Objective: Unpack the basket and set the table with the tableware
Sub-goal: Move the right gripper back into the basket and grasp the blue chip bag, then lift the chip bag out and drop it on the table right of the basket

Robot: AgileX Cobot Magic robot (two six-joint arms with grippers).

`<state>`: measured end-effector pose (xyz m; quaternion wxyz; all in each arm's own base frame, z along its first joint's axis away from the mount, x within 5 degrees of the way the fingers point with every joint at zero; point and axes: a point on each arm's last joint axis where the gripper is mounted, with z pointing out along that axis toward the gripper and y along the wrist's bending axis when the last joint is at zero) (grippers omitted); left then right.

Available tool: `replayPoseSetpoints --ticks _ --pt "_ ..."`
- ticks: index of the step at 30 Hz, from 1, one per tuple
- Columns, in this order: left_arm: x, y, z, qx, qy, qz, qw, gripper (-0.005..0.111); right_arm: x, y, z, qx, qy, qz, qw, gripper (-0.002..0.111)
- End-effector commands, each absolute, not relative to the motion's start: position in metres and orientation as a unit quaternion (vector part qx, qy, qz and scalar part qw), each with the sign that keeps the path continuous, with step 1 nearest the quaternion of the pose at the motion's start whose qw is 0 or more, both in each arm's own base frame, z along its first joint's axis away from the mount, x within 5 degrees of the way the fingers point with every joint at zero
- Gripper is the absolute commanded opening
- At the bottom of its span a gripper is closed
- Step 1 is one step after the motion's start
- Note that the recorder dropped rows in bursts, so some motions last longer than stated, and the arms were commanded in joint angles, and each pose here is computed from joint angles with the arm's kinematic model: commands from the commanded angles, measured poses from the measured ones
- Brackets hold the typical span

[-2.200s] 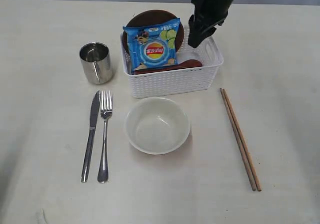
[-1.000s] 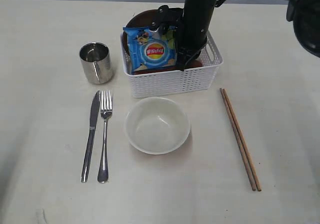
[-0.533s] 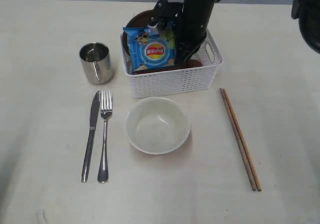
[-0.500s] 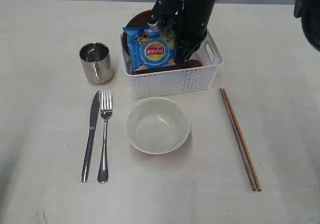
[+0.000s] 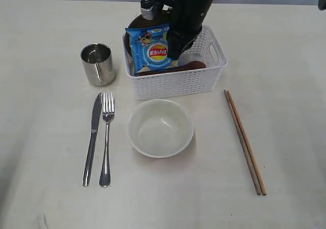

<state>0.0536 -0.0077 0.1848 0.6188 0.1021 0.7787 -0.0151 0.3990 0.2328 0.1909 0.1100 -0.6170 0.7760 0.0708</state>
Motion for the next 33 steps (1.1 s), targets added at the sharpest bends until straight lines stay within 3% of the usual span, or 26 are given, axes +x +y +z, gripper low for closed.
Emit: replayPoseSetpoints --ticks 1,5,12,18,27,33 --pt "0.053 -0.008 0.184 0.099 0.779 -0.018 0.619 0.000 0.399 0.241 0.178 -0.628 0.768 0.054 0.110 0.048" --pt "0.053 -0.008 0.184 0.099 0.779 -0.018 0.619 0.000 0.405 0.238 0.161 -0.590 0.802 0.007 0.094 0.045" --pt "0.053 -0.008 0.184 0.099 0.779 -0.018 0.619 0.000 0.410 0.222 0.155 -0.581 0.811 0.006 0.067 0.045" --pt "0.053 -0.008 0.184 0.099 0.779 -0.018 0.619 0.000 0.414 0.216 0.157 -0.561 0.824 0.017 0.073 0.052" --pt "0.053 -0.008 0.184 0.099 0.779 -0.018 0.619 0.000 0.433 0.193 0.176 -0.449 0.858 0.198 0.151 0.051" --pt "0.053 -0.008 0.184 0.099 0.779 -0.018 0.619 0.000 0.437 0.189 0.172 -0.440 0.862 0.199 0.155 0.051"
